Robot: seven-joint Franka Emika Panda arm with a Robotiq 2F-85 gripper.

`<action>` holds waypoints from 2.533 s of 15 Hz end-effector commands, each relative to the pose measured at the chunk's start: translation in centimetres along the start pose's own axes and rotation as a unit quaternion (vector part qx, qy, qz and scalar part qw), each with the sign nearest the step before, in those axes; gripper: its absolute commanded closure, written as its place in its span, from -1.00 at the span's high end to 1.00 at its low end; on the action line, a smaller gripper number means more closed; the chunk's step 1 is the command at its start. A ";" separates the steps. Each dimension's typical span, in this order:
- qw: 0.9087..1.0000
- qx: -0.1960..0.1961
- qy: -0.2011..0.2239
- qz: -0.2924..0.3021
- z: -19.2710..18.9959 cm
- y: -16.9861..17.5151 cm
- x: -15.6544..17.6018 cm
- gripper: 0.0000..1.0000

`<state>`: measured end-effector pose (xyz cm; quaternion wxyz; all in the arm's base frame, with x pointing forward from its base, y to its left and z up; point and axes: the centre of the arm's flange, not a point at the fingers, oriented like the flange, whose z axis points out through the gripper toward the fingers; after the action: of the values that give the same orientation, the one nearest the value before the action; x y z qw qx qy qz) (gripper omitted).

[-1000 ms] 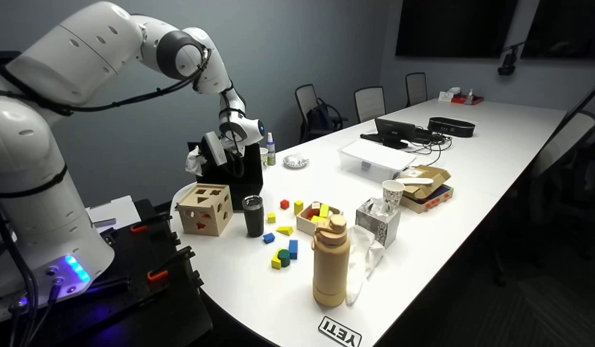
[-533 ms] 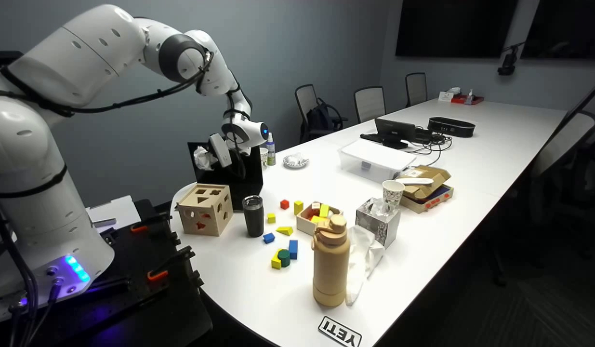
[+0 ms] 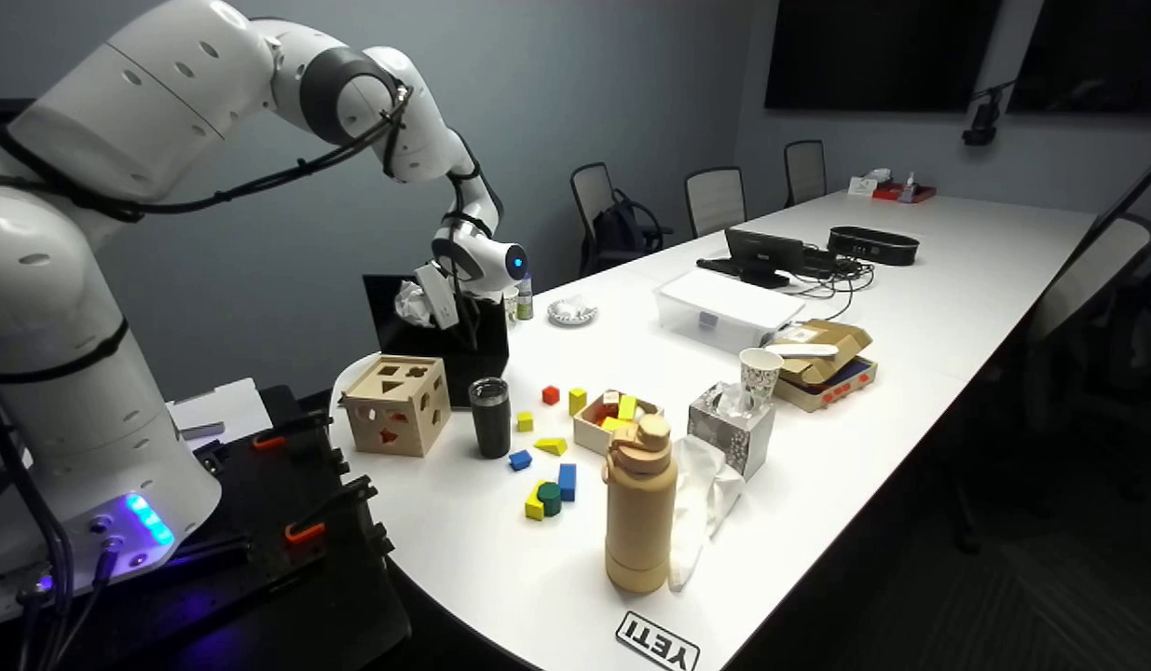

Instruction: Use a napkin to wipe the laptop screen

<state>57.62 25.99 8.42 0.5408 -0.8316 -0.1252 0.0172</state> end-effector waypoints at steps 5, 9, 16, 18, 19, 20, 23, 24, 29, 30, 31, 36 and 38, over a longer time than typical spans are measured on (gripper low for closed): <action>0.993 -0.028 0.112 -0.009 -5.7 -1.2 -3.3 -0.99; 0.986 -0.053 0.157 -0.005 -8.2 -1.2 -3.5 -0.99; 0.967 -0.139 0.212 0.029 -10.2 -1.5 -4.1 -0.99; 0.962 -0.155 0.223 0.035 -10.4 -1.5 -4.4 -0.99; 0.959 -0.160 0.231 0.038 -10.5 -1.4 -4.5 -0.99; 0.956 -0.165 0.240 0.043 -10.6 -1.4 -4.5 -0.99; 0.950 -0.174 0.253 0.057 -10.6 -0.8 -4.3 -0.99; 0.950 -0.176 0.249 0.060 -10.4 -0.5 -4.1 -0.99; 0.961 -0.179 0.198 0.066 -7.1 1.4 -3.0 -0.99; 0.965 -0.176 0.184 0.066 -6.2 1.7 -2.9 -0.99; 0.969 -0.171 0.168 0.066 -5.2 2.1 -2.7 -0.99; 0.984 -0.140 0.101 0.038 -1.1 2.3 -1.6 -0.99; 0.990 -0.119 0.080 0.015 0.0 1.4 -1.3 -0.99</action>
<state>55.54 23.19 6.45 0.4216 -0.9031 -0.0424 -0.0697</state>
